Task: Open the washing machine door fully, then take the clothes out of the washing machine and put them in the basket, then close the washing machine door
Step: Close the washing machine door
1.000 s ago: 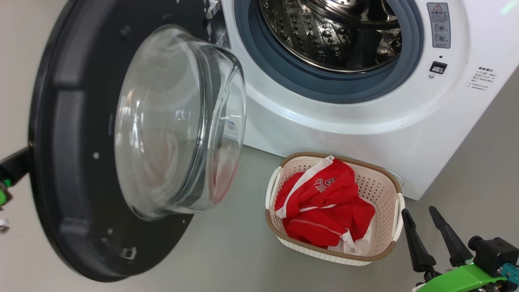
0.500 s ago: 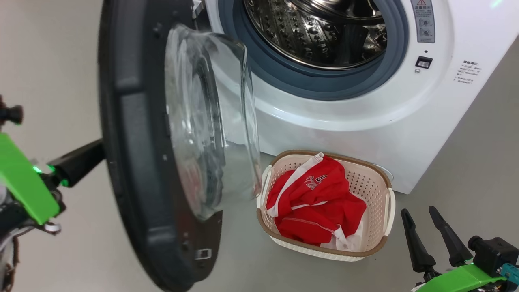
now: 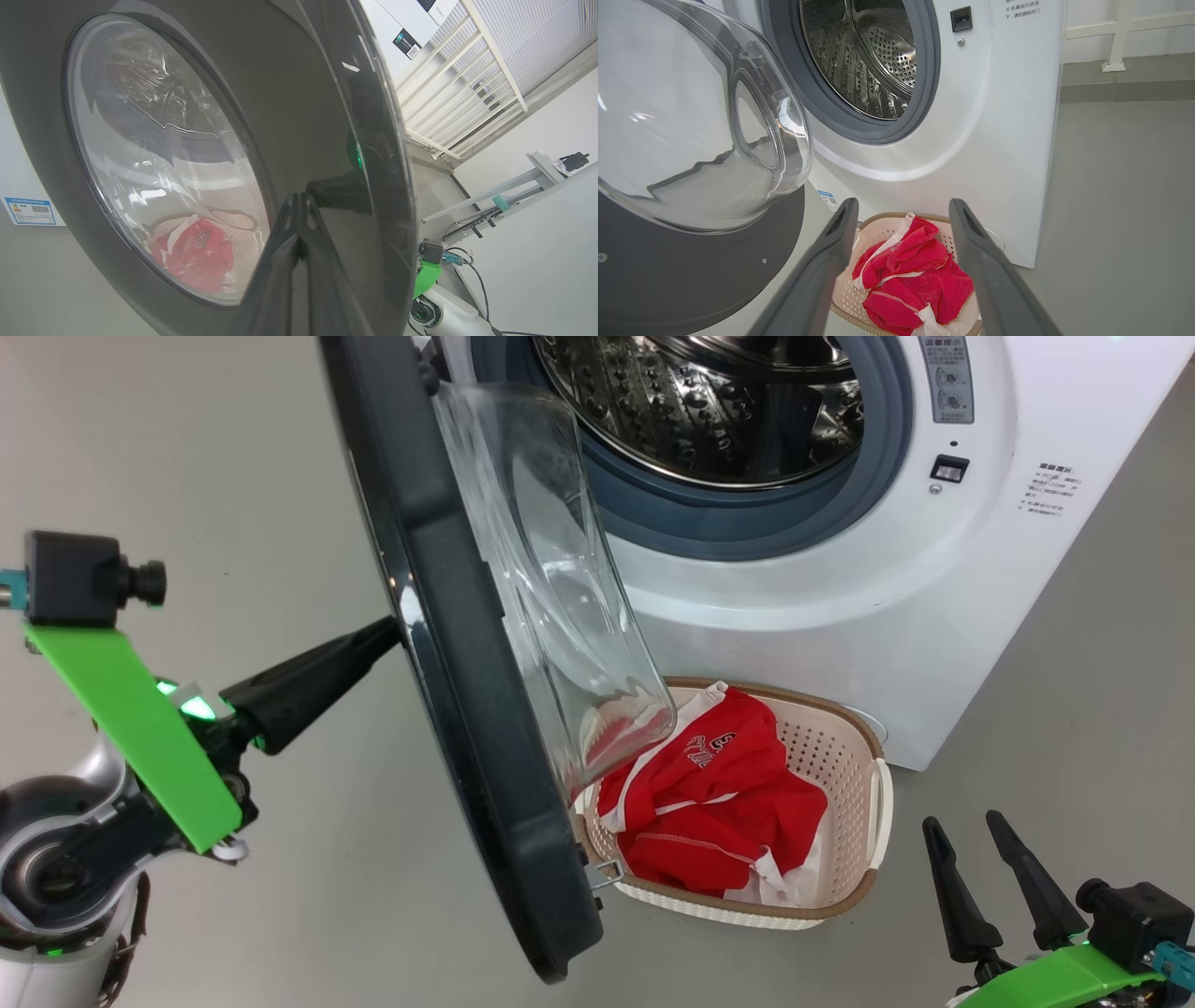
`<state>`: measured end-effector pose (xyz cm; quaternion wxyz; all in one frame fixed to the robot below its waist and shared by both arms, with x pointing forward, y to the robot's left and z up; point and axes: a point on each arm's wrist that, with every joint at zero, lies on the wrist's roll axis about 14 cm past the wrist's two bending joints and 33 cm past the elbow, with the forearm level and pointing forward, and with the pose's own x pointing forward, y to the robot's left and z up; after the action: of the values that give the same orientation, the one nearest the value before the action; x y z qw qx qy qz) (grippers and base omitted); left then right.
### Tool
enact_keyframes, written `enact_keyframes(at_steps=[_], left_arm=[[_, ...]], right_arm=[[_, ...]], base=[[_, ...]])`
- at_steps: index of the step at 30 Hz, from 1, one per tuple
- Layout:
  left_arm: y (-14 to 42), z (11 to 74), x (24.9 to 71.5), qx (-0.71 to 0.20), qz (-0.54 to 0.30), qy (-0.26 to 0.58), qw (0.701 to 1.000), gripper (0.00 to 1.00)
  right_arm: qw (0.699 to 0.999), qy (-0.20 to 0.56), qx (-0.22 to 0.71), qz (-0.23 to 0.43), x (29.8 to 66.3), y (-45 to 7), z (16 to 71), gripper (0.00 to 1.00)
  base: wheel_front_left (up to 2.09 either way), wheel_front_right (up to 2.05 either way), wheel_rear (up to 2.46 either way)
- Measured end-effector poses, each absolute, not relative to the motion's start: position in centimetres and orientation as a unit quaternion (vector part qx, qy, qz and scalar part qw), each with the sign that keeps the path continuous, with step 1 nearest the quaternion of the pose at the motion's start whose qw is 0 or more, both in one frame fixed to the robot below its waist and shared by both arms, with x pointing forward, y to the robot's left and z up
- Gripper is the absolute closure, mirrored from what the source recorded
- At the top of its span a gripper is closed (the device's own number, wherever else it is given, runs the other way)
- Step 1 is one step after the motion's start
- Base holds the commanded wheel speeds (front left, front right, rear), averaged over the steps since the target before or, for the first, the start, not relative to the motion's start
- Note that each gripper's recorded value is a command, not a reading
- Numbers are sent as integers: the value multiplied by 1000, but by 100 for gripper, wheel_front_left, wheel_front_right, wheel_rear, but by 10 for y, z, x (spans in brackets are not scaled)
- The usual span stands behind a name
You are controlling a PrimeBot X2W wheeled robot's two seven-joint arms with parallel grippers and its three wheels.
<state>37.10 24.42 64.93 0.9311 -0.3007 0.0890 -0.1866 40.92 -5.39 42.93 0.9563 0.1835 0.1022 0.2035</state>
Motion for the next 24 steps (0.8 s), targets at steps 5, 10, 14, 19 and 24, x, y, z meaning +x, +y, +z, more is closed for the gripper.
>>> enact_keyframes(at_steps=[5, 10, 14, 19, 24], left_arm=[[244, 650, 372, -301, -186, 81, 932, 100], [250, 650, 371, -302, -174, 69, 935, 100], [255, 646, 370, -308, -161, 62, 935, 100], [264, 633, 363, -320, -137, 60, 936, 100], [275, 611, 357, -342, -103, 62, 932, 97]], right_arm=[[957, 99, 183, 201, 409, -56, 431, 0], [957, 97, 183, 202, 409, -55, 433, 0], [957, 94, 183, 204, 408, -53, 436, 0], [957, 91, 183, 208, 407, -51, 439, 0], [956, 91, 182, 211, 407, -49, 439, 0]], base=[[0, 0, 0], [0, 0, 0], [0, 0, 0], [0, 0, 0], [0, 0, 0]])
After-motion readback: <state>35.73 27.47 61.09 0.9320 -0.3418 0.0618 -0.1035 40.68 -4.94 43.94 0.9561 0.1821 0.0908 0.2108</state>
